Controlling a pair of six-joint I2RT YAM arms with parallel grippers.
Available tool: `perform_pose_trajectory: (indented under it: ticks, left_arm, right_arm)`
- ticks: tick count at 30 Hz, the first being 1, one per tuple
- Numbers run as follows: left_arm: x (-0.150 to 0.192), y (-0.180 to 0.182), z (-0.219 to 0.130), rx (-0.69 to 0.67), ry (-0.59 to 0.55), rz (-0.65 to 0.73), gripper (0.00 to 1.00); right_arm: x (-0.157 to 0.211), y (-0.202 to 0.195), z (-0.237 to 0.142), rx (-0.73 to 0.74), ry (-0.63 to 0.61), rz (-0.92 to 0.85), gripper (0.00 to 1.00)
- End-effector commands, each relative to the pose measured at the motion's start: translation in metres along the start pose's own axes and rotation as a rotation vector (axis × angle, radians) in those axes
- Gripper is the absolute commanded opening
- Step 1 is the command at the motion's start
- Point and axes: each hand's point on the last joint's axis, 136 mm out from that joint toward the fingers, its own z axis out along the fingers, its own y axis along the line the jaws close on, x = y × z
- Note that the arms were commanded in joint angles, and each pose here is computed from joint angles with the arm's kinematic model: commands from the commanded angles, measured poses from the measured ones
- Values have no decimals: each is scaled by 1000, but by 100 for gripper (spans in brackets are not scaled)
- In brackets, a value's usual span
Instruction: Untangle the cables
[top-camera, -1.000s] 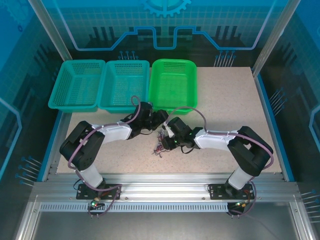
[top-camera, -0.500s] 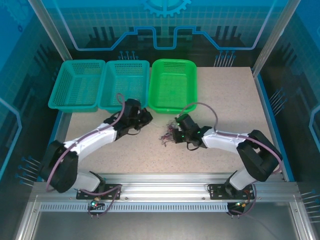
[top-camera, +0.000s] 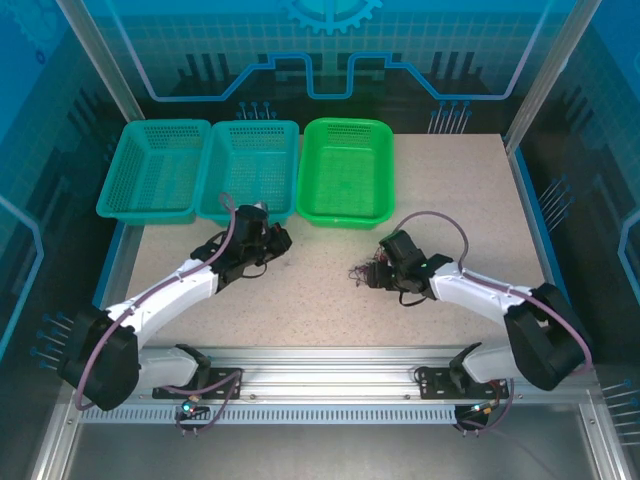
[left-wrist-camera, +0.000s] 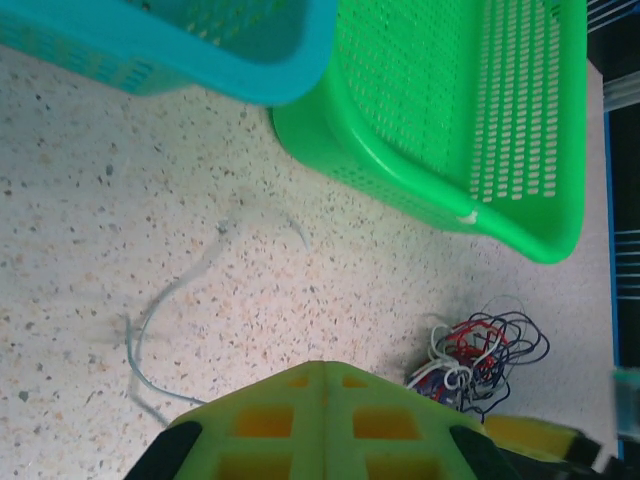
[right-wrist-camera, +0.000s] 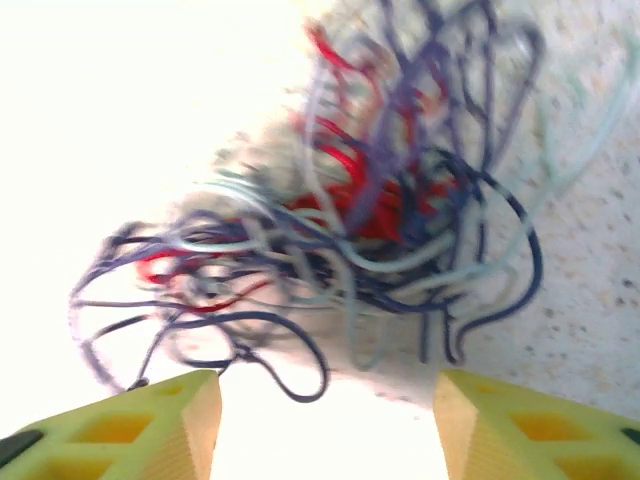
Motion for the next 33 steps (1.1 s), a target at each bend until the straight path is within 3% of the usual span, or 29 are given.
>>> perform_pose_trajectory:
  ticks: [1,4,7,11,16,21,24,33]
  left_arm:
    - [4,8,1,-31,-2,29,0]
    - [-1,3,-6,-24,-17,50,0]
    - [-10,-9,-21,0,-41,91,0]
    - [-43,-37,-69,35,-159,175,0]
    - [-106,-54,-130,-2,-338,235,0]
    - [-192,-33,-176,-111,-537,194,0]
    - [-239,-10,-185,-199,-609,164,0]
    - [-345,88,-154,-357,-675,-11,0]
  right_arm:
    - [-18,24,-17,-65,-38,17,72]
    - [-20,13,-10,41,-10,98,81]
    - [-17,6,1,111,31,110,82]
    - [-15,17,4,58,57,91,83]
    - [-25,30,-20,-12,28,66,84]
    - [-46,47,-63,-107,-61,54,86]
    - [-54,57,-89,-175,-114,37,88]
    - [-70,88,-154,-360,-245,-71,96]
